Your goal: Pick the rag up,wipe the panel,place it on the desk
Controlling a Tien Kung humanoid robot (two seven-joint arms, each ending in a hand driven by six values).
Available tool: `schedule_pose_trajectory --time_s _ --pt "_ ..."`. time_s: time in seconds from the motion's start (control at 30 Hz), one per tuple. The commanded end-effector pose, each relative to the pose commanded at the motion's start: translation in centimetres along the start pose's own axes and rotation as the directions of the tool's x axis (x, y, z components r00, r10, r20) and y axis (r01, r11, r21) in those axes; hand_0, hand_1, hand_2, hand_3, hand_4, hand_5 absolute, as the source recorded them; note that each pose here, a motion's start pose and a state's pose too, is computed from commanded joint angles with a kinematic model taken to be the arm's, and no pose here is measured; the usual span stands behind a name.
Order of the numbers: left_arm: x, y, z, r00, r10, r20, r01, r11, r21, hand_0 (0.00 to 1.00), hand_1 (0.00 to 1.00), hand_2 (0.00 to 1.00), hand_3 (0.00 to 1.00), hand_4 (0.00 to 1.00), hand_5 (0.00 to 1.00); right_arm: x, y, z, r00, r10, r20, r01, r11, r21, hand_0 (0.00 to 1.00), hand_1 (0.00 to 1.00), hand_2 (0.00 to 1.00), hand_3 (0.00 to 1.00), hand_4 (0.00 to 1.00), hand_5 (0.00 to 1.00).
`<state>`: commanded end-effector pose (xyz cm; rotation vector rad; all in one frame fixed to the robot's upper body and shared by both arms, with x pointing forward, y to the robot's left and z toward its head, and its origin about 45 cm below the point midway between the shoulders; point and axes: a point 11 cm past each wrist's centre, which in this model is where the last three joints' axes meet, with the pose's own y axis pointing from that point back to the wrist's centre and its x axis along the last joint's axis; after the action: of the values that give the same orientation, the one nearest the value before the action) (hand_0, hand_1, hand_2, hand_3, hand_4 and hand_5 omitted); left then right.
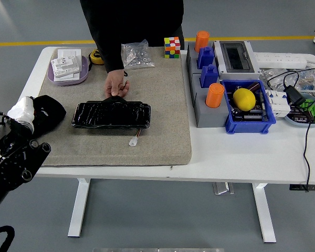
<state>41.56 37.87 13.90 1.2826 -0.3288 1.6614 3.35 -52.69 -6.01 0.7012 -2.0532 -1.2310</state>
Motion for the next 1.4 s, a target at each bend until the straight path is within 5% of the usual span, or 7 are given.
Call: schedule_pose_trajectory --time_s 0.73,0.77,1.4 --pt "2.6 0.7 1.6 1.0 0.002 -0.023 -0.003 1.0 -0.016 0.583 0.919 0.946 0.848 0.693 0.133 0.1 0.0 0.0 1.0 0.003 -0.014 -0.004 1.0 -0.002 0.716 0.507 0.662 0.608 0.998 0.646" --pt "2.8 0.8 1.7 1.0 0.005 -0.02 -0.005 1.0 -0.018 0.526 0.896 0.935 0.83 0.67 0.167 0.1 0.0 0.0 1.0 0.004 -0.014 -0.004 1.0 -0.002 0.716 0.505 0.662 0.607 0.998 0.645" --pt "4.6 1.3 1.2 0.999 -0.032 -0.009 0.032 0.999 0.005 0.477 0.879 0.914 0.811 0.517 0.2 0.3 0.0 -0.2 1.0 0.014 -0.003 -0.014 1.0 0.005 0.717 0.506 0.662 0.61 0.998 0.644"
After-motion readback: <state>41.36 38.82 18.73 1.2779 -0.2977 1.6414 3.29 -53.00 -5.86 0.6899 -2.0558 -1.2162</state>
